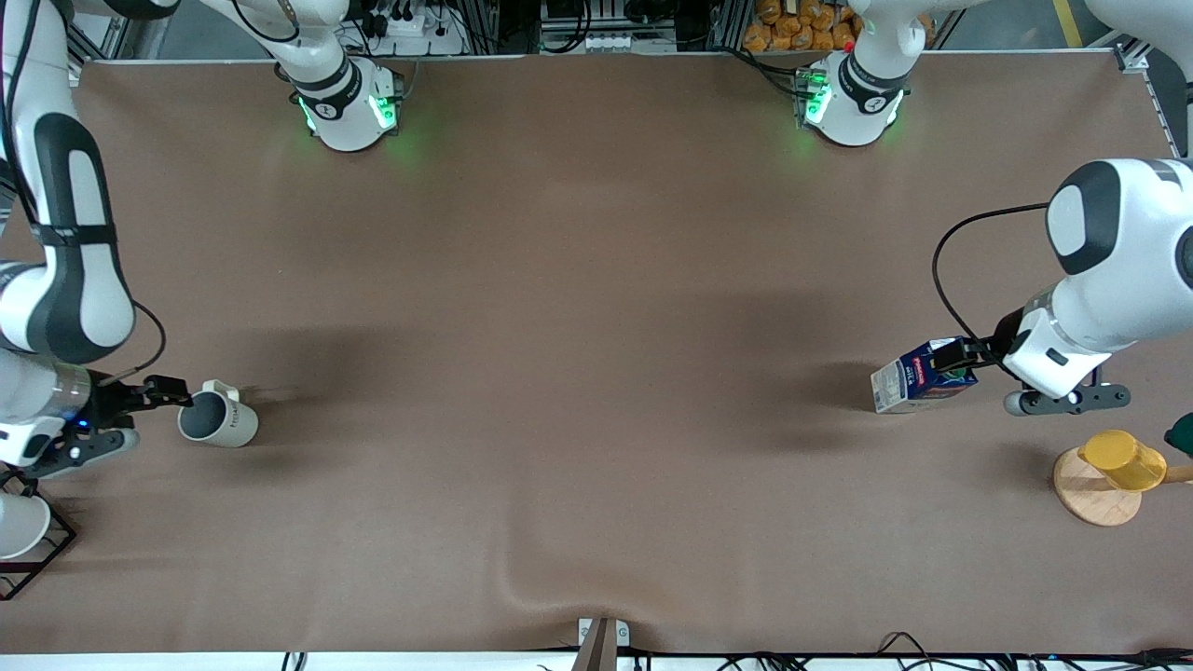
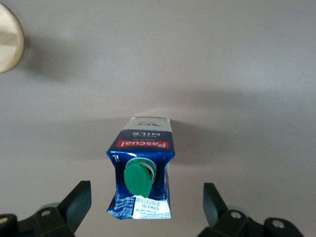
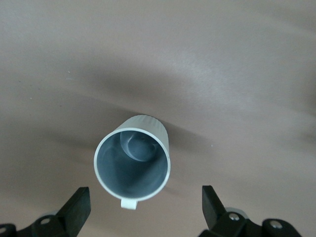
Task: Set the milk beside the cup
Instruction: 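Reach the left gripper to the milk carton while the right gripper reaches the mug, then grasp the milk carton with the left gripper while the right gripper grasps the mug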
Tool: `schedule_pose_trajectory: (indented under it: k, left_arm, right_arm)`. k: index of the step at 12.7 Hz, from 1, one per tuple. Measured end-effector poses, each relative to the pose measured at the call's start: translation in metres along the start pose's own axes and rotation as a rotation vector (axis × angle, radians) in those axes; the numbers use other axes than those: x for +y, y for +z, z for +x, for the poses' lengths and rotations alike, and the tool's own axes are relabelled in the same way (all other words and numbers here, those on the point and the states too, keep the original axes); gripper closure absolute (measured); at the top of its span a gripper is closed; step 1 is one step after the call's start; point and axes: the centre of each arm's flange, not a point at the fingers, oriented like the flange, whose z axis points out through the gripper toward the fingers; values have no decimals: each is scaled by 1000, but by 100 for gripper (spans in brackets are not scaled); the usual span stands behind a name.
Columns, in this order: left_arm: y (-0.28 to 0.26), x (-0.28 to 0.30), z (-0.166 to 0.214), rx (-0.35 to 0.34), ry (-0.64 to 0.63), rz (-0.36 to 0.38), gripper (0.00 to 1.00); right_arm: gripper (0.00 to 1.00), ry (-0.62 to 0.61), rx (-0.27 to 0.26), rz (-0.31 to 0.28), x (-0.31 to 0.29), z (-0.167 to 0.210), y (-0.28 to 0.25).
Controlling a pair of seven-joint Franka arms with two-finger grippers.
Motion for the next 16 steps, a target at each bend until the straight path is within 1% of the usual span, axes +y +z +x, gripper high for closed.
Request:
schedule_pose_trajectory:
  k: [2, 5, 6, 9, 12, 13, 14, 16]
  left_arm:
    - [10, -1, -2, -12, -2, 1, 0]
    - [25, -4, 0, -23, -6, -1, 0]
    - [29, -4, 1, -30, -7, -2, 0]
    - [40, -5, 2, -45, -8, -3, 0]
    - [47, -6, 3, -55, -9, -3, 0]
    - [49, -6, 3, -57, -10, -3, 0]
    - [50, -7, 4, -58, -10, -3, 0]
    - [53, -7, 4, -58, -11, -4, 0]
  right_arm:
    - [0, 5, -1, 0, 5, 2, 23]
    - [0, 10, -24, 15, 9, 2, 50]
    - [9, 11, -33, 21, 10, 1, 58]
    - [46, 19, -49, 34, 14, -2, 74]
    - [86, 11, -43, 31, 15, 0, 71]
    - [96, -11, -37, 29, 13, 2, 69]
    - [95, -46, -30, 27, 11, 6, 66]
    - [95, -156, -6, 15, 4, 18, 54]
